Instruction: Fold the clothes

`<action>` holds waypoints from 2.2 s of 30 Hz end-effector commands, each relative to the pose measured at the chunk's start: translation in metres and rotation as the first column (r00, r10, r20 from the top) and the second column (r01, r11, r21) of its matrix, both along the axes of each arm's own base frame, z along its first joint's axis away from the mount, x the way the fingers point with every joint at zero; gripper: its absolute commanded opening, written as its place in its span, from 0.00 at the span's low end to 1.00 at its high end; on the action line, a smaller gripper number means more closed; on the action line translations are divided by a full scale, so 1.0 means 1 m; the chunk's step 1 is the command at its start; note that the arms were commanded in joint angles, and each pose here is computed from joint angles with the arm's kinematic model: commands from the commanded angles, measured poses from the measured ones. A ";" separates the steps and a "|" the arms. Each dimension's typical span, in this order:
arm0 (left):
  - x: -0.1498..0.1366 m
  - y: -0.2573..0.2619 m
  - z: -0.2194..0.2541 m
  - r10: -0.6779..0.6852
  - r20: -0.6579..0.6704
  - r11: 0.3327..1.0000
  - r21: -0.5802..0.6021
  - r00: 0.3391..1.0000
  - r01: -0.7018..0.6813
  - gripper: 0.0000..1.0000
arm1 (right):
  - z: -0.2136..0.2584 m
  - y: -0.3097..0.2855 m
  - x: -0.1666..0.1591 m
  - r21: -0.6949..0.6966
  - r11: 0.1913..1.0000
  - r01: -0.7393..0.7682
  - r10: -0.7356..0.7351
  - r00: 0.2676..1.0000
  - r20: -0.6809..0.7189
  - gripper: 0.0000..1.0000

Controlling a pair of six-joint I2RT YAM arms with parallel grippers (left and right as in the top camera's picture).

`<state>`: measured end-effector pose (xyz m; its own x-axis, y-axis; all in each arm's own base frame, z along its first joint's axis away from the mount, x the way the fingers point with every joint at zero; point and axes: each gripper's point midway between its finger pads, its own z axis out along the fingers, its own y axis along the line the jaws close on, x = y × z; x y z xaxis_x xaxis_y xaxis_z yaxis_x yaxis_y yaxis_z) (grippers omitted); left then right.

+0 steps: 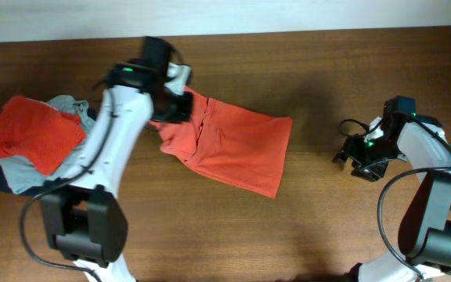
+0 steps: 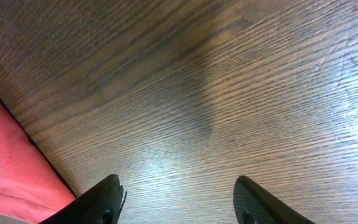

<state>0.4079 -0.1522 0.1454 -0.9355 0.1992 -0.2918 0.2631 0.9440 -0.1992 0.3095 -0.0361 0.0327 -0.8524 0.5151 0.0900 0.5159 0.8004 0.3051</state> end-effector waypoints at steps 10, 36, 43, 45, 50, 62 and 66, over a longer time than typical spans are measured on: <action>-0.050 -0.144 -0.016 -0.362 0.119 0.927 0.155 0.925 0.343 0.00 | 0.007 -0.001 0.005 0.003 1.000 0.002 -0.002 1.000 0.024 0.63; 0.004 -0.117 0.022 -0.311 0.181 0.916 0.318 0.933 0.244 0.68 | 0.048 0.054 0.019 0.248 0.931 -0.269 0.195 0.938 0.288 0.63; 0.024 -0.058 0.016 -0.184 0.105 0.956 0.252 0.977 0.152 0.69 | 0.064 0.101 0.023 0.251 0.877 -0.409 0.302 0.877 0.373 0.61; 0.024 -0.050 0.015 -0.165 0.083 0.964 0.224 0.983 0.143 0.69 | 0.068 0.122 0.039 0.193 0.850 -0.490 0.364 0.812 0.457 0.38; 0.019 -0.040 0.012 -0.150 0.034 0.971 0.194 0.988 0.140 0.41 | 0.086 0.171 0.094 0.042 0.853 -0.520 0.382 0.677 0.629 0.10; 0.010 -0.034 0.009 -0.147 -0.010 0.967 0.208 0.989 0.146 0.31 | 0.031 0.221 0.083 -0.053 0.862 -0.504 0.463 0.740 0.488 0.16; 0.010 -0.033 0.009 -0.145 -0.008 0.966 0.215 0.989 0.143 0.31 | 0.011 0.202 0.028 0.011 0.862 -0.507 0.489 0.837 0.246 0.14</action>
<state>0.4163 -0.1859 0.1498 -0.8929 0.3907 -0.2237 0.3992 0.9168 0.0081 0.3567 0.1780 0.0484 -0.9777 0.0042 -0.2098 -0.0978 0.8757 0.4729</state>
